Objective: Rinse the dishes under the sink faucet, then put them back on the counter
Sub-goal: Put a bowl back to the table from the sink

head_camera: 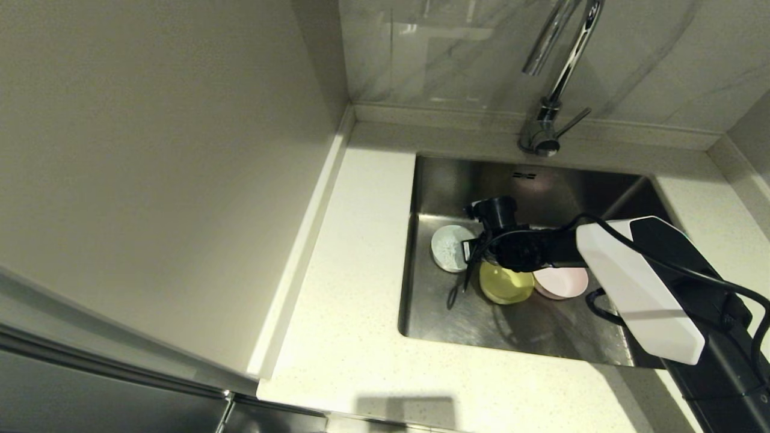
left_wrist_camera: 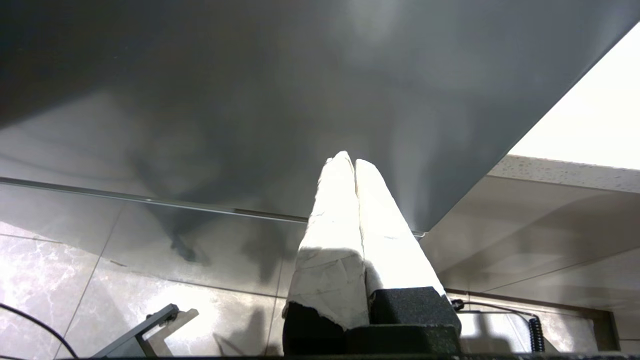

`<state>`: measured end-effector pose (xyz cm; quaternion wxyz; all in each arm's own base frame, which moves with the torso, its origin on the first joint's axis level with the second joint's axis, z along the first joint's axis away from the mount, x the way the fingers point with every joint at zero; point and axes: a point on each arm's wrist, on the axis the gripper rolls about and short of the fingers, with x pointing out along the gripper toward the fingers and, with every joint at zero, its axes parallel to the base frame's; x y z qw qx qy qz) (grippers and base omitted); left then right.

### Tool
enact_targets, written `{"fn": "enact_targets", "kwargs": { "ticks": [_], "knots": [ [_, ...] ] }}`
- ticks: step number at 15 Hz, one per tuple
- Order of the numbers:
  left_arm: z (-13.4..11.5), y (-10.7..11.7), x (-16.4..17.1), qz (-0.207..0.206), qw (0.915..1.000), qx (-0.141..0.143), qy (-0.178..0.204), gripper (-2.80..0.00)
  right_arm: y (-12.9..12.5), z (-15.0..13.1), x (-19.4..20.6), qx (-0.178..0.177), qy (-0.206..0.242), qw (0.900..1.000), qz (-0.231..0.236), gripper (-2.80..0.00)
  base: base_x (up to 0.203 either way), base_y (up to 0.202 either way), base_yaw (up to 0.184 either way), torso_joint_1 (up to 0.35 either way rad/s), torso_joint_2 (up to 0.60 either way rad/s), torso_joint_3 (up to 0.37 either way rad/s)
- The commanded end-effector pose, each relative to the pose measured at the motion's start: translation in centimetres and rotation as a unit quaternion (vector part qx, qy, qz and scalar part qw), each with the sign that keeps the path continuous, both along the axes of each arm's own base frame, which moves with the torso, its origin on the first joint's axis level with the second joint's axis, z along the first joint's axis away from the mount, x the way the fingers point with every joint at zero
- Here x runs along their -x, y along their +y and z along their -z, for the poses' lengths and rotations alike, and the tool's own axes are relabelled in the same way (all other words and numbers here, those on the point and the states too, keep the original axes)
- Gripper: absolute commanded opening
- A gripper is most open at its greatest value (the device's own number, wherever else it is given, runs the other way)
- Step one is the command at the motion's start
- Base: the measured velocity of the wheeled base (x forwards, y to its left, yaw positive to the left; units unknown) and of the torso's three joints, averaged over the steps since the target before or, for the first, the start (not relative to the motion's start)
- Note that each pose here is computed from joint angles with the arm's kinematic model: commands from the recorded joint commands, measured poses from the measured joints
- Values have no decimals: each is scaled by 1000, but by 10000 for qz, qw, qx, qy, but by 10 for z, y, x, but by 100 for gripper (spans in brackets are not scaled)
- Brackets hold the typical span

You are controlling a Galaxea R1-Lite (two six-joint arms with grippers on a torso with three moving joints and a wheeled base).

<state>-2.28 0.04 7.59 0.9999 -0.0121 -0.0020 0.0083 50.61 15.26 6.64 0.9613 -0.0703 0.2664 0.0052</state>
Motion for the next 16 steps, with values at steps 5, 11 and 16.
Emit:
{"fn": "enact_targets", "kwargs": {
  "ticks": [5,11,16],
  "knots": [
    [0,0,0,-1,10000,1,-12,-280,-6,-20,1,-15,-179,9998,114,-280,0,0,0,0,0,0],
    [0,0,0,-1,10000,1,-12,-280,-38,-52,5,-37,-191,9991,376,-280,0,0,0,0,0,0],
    [0,0,0,-1,10000,1,-12,-280,-65,-68,7,-109,-134,9982,570,-280,0,0,0,0,0,0]
  ]
}}
